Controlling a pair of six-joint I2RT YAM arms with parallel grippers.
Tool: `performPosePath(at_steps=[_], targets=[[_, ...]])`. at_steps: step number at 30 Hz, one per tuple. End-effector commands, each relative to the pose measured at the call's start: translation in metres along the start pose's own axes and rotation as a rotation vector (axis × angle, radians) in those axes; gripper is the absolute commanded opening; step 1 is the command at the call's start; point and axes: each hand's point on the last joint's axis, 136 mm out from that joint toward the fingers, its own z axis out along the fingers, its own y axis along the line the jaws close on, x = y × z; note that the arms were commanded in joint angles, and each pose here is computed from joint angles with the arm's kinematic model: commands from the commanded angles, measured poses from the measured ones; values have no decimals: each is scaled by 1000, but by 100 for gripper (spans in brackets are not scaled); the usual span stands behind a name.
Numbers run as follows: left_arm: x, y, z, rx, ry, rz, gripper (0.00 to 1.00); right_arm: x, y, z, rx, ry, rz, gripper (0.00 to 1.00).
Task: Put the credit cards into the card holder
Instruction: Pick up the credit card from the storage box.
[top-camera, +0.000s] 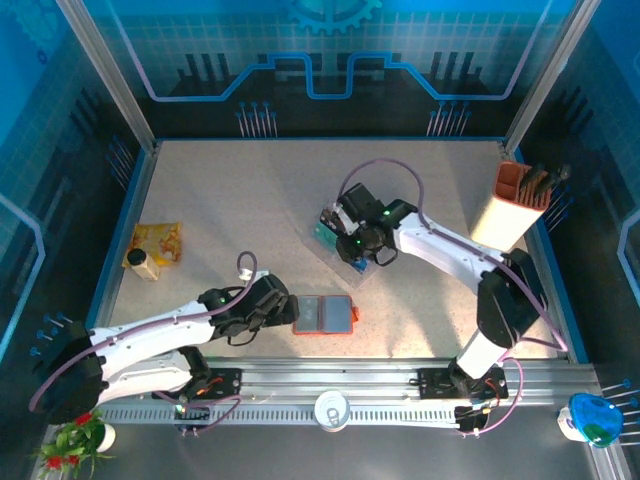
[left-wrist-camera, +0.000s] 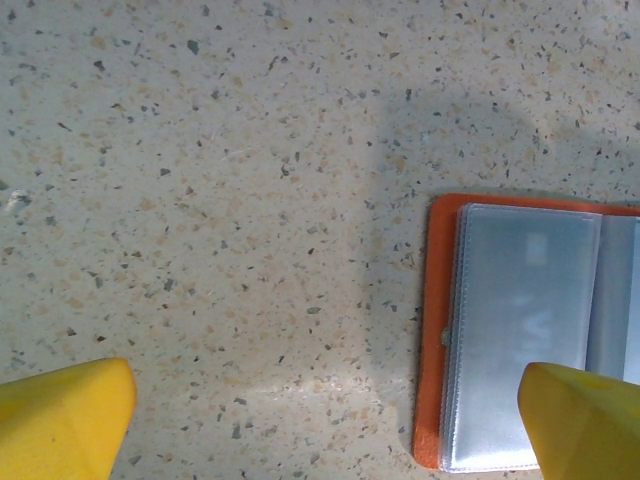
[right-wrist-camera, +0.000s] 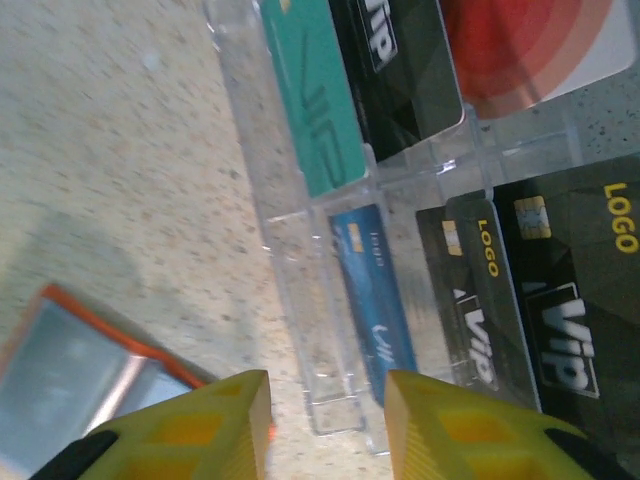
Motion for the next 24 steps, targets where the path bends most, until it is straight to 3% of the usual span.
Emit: performPosePath(at_steps=[1, 15, 24], targets=[[-6, -11, -3, 35, -1, 10, 99, 7, -11, 2, 106, 74, -114, 35], [-2, -7, 1, 26, 8, 5, 99, 7, -13, 34, 190, 148, -191, 35], [-1, -6, 1, 26, 5, 0, 99, 7, -7, 32, 158, 142, -190, 19]])
